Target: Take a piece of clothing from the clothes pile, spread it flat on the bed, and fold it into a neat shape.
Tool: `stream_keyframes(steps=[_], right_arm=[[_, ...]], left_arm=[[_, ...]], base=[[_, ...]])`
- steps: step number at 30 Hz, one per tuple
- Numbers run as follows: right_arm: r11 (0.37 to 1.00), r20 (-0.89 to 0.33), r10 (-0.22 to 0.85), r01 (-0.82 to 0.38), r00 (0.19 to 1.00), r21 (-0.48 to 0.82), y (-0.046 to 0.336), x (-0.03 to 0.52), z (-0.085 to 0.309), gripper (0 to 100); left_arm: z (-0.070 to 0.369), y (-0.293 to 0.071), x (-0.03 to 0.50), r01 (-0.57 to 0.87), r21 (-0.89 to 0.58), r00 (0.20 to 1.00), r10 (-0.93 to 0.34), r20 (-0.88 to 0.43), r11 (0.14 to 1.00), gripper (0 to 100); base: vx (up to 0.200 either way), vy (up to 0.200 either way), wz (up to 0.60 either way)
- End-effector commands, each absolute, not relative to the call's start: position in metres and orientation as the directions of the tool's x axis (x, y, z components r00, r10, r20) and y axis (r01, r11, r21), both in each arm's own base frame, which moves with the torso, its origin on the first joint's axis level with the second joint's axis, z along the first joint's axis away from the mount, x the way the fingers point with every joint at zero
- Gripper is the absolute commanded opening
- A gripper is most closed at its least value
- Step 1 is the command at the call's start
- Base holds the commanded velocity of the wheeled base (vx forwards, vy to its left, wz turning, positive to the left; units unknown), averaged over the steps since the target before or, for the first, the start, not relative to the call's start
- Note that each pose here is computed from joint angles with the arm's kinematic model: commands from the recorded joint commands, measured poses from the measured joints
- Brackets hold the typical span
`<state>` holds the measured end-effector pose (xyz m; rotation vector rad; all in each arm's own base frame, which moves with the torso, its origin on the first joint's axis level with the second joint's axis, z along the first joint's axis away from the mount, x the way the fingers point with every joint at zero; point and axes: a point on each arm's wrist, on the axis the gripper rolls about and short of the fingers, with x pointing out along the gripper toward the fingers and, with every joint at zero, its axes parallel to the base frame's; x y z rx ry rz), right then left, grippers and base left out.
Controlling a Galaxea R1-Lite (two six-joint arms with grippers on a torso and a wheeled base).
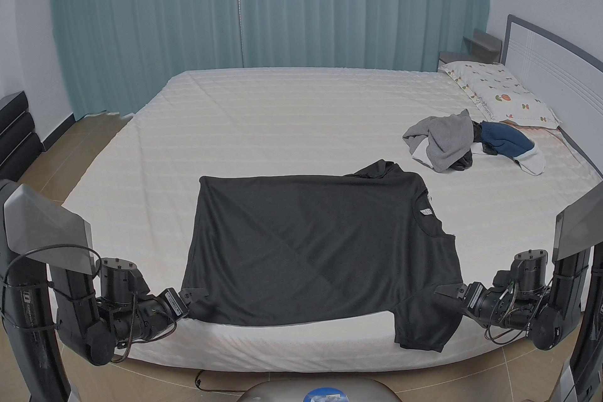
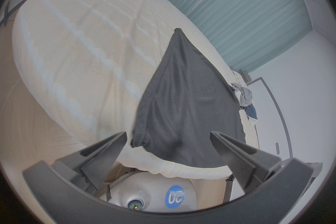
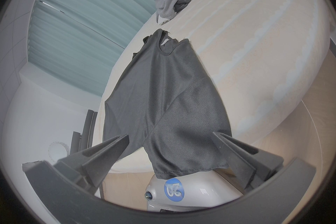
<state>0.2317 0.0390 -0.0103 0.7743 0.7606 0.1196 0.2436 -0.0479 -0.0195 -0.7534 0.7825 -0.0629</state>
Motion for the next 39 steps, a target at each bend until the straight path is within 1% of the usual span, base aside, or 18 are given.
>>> stream_keyframes(steps=[1,8,9,11,18,22,23,25,26,28,34,39], right_arm=[[0.722,-0.577,0.362,0.172,0.732,0.671,0.038,0.232,-0.011,100],[0.72,-0.573,0.359,0.172,0.737,0.672,0.037,0.233,-0.01,100],[0.72,-0.573,0.359,0.172,0.737,0.672,0.037,0.233,-0.01,100],[0.72,-0.575,0.357,0.174,0.736,0.671,0.037,0.233,-0.01,100],[0.722,-0.583,0.347,0.188,0.734,0.666,0.034,0.23,-0.01,100],[0.739,-0.601,0.343,0.188,0.722,0.647,0.033,0.225,-0.012,100],[0.769,-0.626,0.335,0.179,0.704,0.613,0.031,0.22,-0.016,100],[0.797,-0.649,0.33,0.166,0.686,0.581,0.029,0.216,-0.021,100],[0.827,-0.673,0.327,0.143,0.663,0.543,0.029,0.214,-0.029,100],[0.843,-0.682,0.326,0.125,0.655,0.523,0.029,0.215,-0.036,100],[0.847,-0.673,0.326,0.111,0.663,0.52,0.03,0.221,-0.042,100],[0.842,-0.649,0.328,0.099,0.686,0.53,0.03,0.231,-0.042,100]], left_arm=[[-0.027,-0.053,0.248,-0.214,-0.628,0.711,-0.321,-0.626,0.748,100],[-0.029,-0.055,0.248,-0.211,-0.619,0.706,-0.319,-0.632,0.757,100],[-0.03,-0.055,0.248,-0.211,-0.618,0.705,-0.32,-0.633,0.757,0],[-0.03,-0.055,0.248,-0.211,-0.618,0.705,-0.32,-0.633,0.757,0],[-0.032,-0.051,0.244,-0.26,-0.587,0.709,-0.261,-0.655,0.767,0],[-0.033,-0.05,0.241,-0.274,-0.575,0.705,-0.245,-0.666,0.771,0],[-0.032,-0.049,0.237,-0.281,-0.57,0.698,-0.244,-0.674,0.772,0],[-0.032,-0.049,0.235,-0.283,-0.568,0.693,-0.244,-0.678,0.773,0],[-0.033,-0.049,0.234,-0.285,-0.562,0.687,-0.243,-0.685,0.776,0],[-0.034,-0.048,0.233,-0.288,-0.559,0.684,-0.242,-0.688,0.777,0],[-0.035,-0.048,0.233,-0.29,-0.56,0.683,-0.241,-0.689,0.777,0],[-0.035,-0.048,0.233,-0.29,-0.56,0.683,-0.241,-0.689,0.777,0]], base=[[0.0,0.0,0.0],[0.0,0.0,0.0],[0.0,0.0,0.0],[0.0,0.0,0.0],[0.0,0.0,0.0],[0.0,0.0,0.0],[0.0,0.0,0.0],[0.0,0.0,0.0],[0.0,0.0,0.0],[0.0,0.0,0.0],[0.0,0.0,0.0],[0.0,0.0,0.0]])
